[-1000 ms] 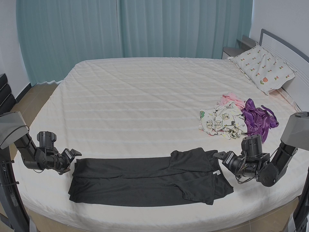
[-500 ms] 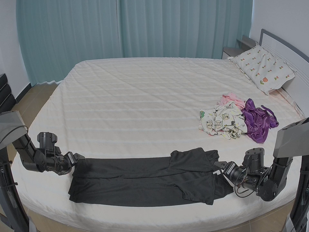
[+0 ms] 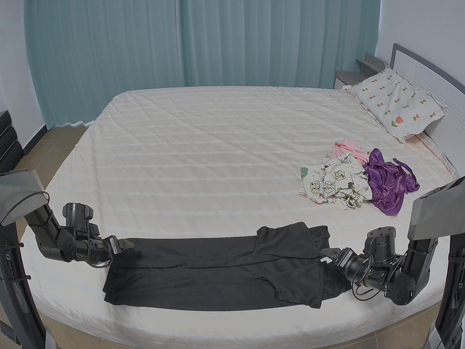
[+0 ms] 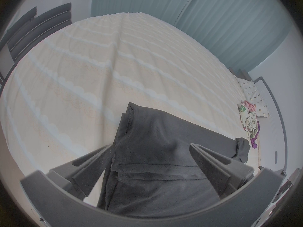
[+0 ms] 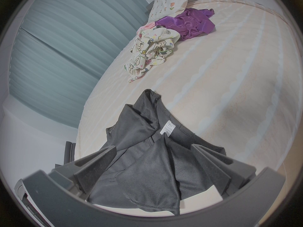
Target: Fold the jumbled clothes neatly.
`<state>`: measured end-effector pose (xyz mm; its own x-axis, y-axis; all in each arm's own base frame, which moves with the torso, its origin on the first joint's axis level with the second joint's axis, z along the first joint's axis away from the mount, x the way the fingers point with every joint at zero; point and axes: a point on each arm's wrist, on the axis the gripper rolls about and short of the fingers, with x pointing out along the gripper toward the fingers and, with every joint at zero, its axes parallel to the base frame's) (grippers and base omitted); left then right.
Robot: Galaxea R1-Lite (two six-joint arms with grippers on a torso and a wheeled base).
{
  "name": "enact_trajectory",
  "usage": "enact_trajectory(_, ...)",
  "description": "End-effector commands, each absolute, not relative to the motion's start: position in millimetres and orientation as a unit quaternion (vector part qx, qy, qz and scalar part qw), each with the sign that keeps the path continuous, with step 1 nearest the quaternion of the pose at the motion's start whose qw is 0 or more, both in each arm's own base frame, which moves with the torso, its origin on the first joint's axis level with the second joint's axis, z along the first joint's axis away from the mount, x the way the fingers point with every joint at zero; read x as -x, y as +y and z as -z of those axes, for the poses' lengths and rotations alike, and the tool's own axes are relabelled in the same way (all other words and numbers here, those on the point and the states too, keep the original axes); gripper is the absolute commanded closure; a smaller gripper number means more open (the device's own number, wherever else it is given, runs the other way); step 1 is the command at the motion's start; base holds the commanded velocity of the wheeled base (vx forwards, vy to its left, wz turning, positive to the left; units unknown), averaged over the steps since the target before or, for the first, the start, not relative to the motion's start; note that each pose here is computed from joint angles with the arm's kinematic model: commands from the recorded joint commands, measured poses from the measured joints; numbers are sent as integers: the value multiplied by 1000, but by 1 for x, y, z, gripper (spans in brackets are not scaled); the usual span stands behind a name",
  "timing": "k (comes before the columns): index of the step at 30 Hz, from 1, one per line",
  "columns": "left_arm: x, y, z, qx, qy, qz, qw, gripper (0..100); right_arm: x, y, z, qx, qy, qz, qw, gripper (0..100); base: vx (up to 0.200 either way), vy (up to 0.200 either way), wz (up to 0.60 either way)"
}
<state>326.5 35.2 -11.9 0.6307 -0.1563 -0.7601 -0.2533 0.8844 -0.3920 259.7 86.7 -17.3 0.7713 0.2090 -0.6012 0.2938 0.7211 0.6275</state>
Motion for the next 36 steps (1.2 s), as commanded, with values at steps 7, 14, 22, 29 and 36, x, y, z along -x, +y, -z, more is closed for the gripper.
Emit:
enact_trajectory(7, -337, 36, 32, 230, 442, -48, 866, 0, -260, 87, 16, -373, 335, 24, 865, 0, 0, 0, 0)
enact_trajectory(14, -333, 36, 38, 194, 453, -38, 869, 0, -260, 86, 15, -374, 334, 24, 865, 0, 0, 0, 0)
enact_trajectory(22, -331, 35, 42, 173, 460, -48, 870, 0, -260, 86, 15, -374, 334, 24, 865, 0, 0, 0, 0)
enact_trajectory(29, -327, 25, 42, 162, 467, -32, 869, 0, -260, 85, 13, -376, 330, 23, 866, 0, 0, 0, 0)
enact_trajectory(36, -322, 20, 39, 161, 470, -24, 868, 0, -260, 85, 13, -376, 330, 23, 866, 0, 0, 0, 0)
